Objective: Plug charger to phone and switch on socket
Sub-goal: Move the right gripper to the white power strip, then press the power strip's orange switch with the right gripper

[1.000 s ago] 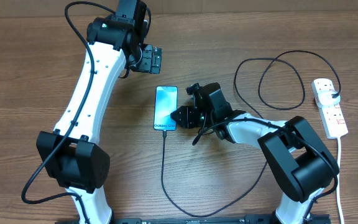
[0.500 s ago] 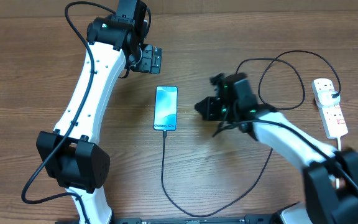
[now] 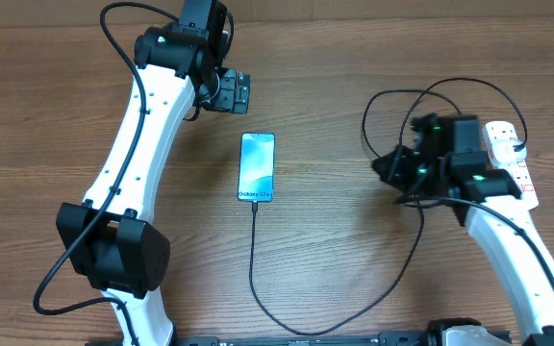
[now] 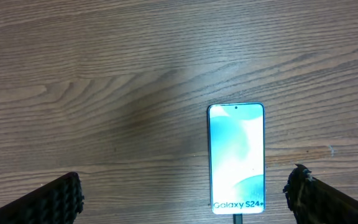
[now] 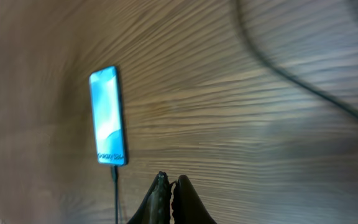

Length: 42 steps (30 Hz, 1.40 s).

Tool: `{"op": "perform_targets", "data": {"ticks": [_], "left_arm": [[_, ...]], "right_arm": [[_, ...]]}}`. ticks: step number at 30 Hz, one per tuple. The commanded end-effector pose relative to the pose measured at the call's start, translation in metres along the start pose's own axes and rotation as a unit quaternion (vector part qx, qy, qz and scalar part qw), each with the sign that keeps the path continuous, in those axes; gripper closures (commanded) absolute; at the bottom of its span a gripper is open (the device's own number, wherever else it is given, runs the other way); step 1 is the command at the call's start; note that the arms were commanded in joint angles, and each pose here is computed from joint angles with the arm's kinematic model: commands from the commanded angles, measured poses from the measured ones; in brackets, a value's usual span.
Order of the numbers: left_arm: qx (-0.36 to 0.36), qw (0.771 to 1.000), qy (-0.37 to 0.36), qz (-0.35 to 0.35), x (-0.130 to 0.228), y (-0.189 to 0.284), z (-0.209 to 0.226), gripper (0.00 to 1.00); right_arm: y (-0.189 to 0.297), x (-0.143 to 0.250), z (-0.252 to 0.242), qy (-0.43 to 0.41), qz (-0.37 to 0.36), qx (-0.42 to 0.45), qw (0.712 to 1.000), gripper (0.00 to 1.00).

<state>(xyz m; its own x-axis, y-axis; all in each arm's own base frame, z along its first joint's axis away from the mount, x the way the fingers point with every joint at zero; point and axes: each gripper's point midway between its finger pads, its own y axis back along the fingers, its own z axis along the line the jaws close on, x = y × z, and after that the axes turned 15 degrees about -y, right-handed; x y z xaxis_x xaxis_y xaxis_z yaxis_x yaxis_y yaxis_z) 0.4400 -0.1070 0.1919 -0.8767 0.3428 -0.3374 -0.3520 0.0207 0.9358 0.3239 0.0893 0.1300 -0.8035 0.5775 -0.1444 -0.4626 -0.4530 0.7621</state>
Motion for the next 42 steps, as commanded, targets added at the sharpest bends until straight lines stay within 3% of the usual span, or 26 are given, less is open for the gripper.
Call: {"op": "perform_targets", "data": {"ticks": [1, 8, 15, 25, 28, 32, 38, 42], "left_arm": [[-0.008, 1.000, 0.004, -0.009, -0.002, 0.008, 0.005, 0.00], [-0.008, 1.000, 0.004, -0.009, -0.002, 0.008, 0.005, 0.00], [-0.008, 1.000, 0.004, -0.009, -0.002, 0.008, 0.005, 0.00], [-0.008, 1.000, 0.004, -0.009, -0.002, 0.008, 0.005, 0.00], [-0.008, 1.000, 0.004, -0.009, -0.002, 0.008, 0.005, 0.00], [-0.008, 1.000, 0.004, -0.009, -0.002, 0.008, 0.005, 0.00], [-0.008, 1.000, 0.004, -0.009, -0.002, 0.008, 0.005, 0.00], [-0.008, 1.000, 0.004, -0.009, -0.002, 0.008, 0.005, 0.00]], "right_arm": [[0.017, -0.017, -0.013, -0.027, -0.027, 0.005, 0.999, 0.96], [0.045, -0.030, -0.064, -0.109, -0.040, 0.080, 0.990, 0.96], [0.125, -0.076, -0.084, -0.144, -0.148, 0.200, 0.958, 0.96], [0.183, -0.127, -0.094, -0.178, -0.241, 0.232, 0.926, 0.83], [0.184, -0.140, -0.114, -0.203, -0.247, 0.241, 0.916, 0.57], [0.176, -0.155, -0.142, -0.233, -0.240, 0.251, 0.908, 0.40], [0.156, -0.174, -0.163, -0.244, -0.233, 0.256, 0.906, 0.02], [0.156, -0.179, -0.175, -0.245, -0.243, 0.281, 0.896, 0.00]]}}
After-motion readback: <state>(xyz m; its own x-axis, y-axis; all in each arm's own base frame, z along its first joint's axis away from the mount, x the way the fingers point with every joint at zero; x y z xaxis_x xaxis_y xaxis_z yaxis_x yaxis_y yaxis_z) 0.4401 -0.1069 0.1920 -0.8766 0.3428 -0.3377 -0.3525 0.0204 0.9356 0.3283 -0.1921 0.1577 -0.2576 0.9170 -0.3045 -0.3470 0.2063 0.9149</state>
